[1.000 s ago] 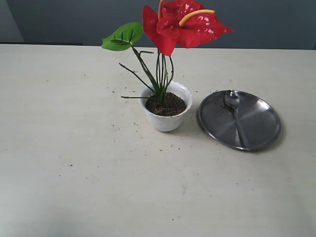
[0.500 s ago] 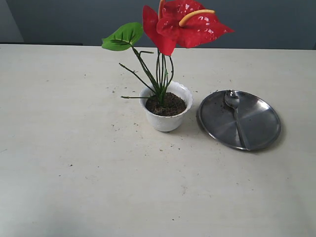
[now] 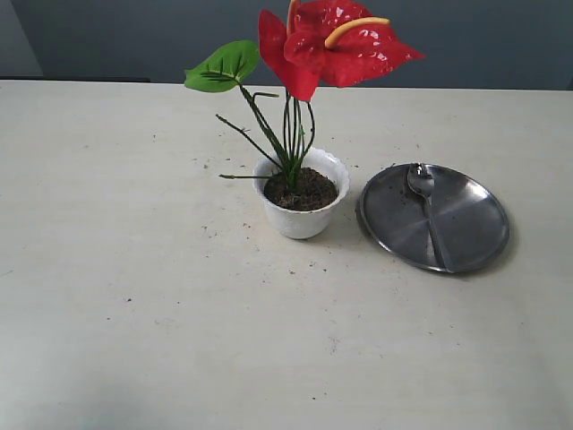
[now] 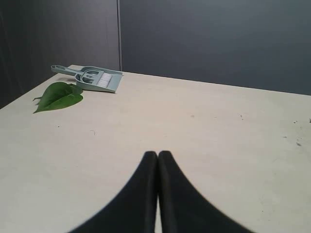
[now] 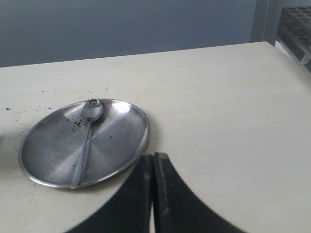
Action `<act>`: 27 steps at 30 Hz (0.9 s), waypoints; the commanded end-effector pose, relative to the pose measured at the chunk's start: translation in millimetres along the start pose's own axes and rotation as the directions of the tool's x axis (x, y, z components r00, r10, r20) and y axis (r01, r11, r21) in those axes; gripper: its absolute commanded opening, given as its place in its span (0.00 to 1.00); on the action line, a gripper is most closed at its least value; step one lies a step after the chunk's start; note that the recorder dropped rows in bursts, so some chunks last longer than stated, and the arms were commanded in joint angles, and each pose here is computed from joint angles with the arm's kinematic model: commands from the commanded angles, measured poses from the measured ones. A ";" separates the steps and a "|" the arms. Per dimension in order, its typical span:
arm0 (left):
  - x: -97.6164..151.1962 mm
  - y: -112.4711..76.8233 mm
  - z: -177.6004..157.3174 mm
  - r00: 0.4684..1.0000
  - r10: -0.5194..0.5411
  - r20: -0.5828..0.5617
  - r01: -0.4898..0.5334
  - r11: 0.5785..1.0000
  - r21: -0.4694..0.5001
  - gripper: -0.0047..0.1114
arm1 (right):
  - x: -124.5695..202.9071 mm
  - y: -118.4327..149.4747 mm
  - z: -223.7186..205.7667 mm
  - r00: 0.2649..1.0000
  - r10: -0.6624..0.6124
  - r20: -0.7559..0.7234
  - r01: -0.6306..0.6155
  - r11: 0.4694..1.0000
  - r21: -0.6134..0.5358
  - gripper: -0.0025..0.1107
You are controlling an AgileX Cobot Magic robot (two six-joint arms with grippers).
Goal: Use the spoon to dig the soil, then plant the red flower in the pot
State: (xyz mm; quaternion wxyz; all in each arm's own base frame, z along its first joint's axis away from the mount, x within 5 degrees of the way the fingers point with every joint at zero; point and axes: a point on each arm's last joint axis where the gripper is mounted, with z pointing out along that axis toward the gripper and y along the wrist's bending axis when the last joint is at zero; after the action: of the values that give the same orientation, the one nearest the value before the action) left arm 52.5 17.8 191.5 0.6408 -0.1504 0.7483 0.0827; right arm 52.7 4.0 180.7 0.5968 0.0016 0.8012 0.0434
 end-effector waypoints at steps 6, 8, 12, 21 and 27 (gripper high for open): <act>0.5 0.0 0.0 1.000 -0.005 0.008 0.005 1.000 0.001 0.04 | 0.3 0.2 0.3 1.000 -0.004 0.010 0.004 1.000 -0.004 0.02; 0.5 0.3 0.0 1.000 0.009 0.008 -0.009 1.000 -0.003 0.04 | 0.3 0.2 0.3 1.000 -0.004 0.010 0.004 1.000 -0.004 0.02; 0.5 0.5 0.0 1.000 0.017 0.008 -0.017 1.000 -0.005 0.04 | 0.3 0.2 0.3 1.000 -0.004 0.010 0.004 1.000 -0.004 0.02; 0.5 0.5 0.0 1.000 0.017 0.008 -0.017 1.000 -0.005 0.04 | 0.1 0.2 0.3 1.000 -0.004 0.012 0.004 1.000 -0.004 0.02; 0.5 0.5 0.0 1.000 0.017 0.008 -0.017 1.000 -0.005 0.04 | 0.1 0.2 0.3 1.000 -0.004 0.012 0.004 1.000 -0.004 0.02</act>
State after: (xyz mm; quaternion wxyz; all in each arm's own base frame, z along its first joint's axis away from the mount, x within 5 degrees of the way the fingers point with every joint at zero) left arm 52.5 17.9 191.5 0.6404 -0.1487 0.7487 0.0852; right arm 52.7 4.0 180.7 0.5968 0.0016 0.8012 0.0434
